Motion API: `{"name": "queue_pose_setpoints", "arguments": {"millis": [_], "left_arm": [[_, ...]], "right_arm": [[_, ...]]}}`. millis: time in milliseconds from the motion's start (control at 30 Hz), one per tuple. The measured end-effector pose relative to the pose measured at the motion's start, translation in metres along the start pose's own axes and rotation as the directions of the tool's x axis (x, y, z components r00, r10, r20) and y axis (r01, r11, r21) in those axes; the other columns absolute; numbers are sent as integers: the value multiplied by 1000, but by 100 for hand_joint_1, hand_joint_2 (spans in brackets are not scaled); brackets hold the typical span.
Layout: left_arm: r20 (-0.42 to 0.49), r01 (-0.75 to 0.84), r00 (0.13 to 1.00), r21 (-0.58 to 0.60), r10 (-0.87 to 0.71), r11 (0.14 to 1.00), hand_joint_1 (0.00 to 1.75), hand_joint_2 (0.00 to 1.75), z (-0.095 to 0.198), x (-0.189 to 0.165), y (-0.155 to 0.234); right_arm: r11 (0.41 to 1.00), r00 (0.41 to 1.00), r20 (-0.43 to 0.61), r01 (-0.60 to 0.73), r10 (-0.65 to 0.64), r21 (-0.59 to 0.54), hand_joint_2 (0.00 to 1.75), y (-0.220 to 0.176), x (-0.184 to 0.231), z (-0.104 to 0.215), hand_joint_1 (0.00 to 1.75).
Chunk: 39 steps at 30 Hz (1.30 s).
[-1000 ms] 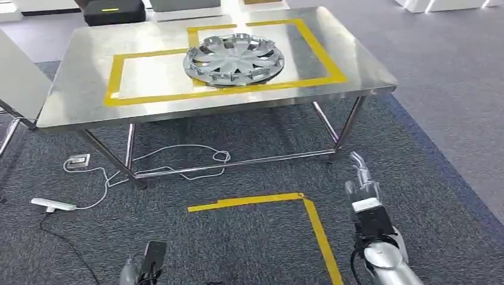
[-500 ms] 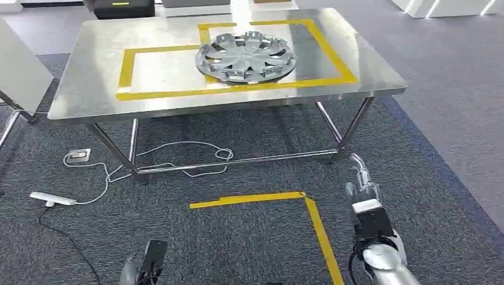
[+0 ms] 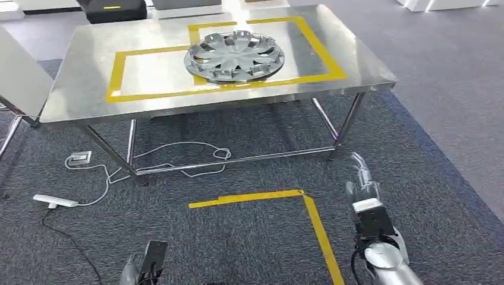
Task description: Take the parts from the cabinet and place them on the table.
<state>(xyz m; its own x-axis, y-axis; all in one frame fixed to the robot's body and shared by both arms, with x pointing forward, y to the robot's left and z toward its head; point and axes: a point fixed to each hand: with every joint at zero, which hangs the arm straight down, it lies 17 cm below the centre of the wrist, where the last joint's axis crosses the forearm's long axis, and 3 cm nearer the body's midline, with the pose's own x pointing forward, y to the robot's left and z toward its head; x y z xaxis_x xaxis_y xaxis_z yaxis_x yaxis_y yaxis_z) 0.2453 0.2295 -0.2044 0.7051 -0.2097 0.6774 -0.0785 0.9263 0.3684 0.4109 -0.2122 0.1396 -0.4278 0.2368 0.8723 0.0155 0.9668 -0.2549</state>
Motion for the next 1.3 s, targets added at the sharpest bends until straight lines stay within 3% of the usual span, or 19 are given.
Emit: {"name": "queue_pose_setpoints", "arguments": {"millis": [1067, 1100, 1300], "left_arm": [[3, -5, 1000, -10, 5, 1000, 0, 0, 0, 4, -4], [4, -5, 1000, -10, 5, 1000, 0, 0, 0, 4, -4], [4, -10, 1000, -14, 10, 1000, 0, 0, 1, 6, -7]], "right_arm": [[999, 999, 1, -38, 38, 27, 0, 6, -2, -2, 0], [999, 999, 3, -38, 38, 28, 175, 7, -1, -2, 0], [997, 998, 9, -61, 61, 38, 175, 10, -1, -2, 0]]}}
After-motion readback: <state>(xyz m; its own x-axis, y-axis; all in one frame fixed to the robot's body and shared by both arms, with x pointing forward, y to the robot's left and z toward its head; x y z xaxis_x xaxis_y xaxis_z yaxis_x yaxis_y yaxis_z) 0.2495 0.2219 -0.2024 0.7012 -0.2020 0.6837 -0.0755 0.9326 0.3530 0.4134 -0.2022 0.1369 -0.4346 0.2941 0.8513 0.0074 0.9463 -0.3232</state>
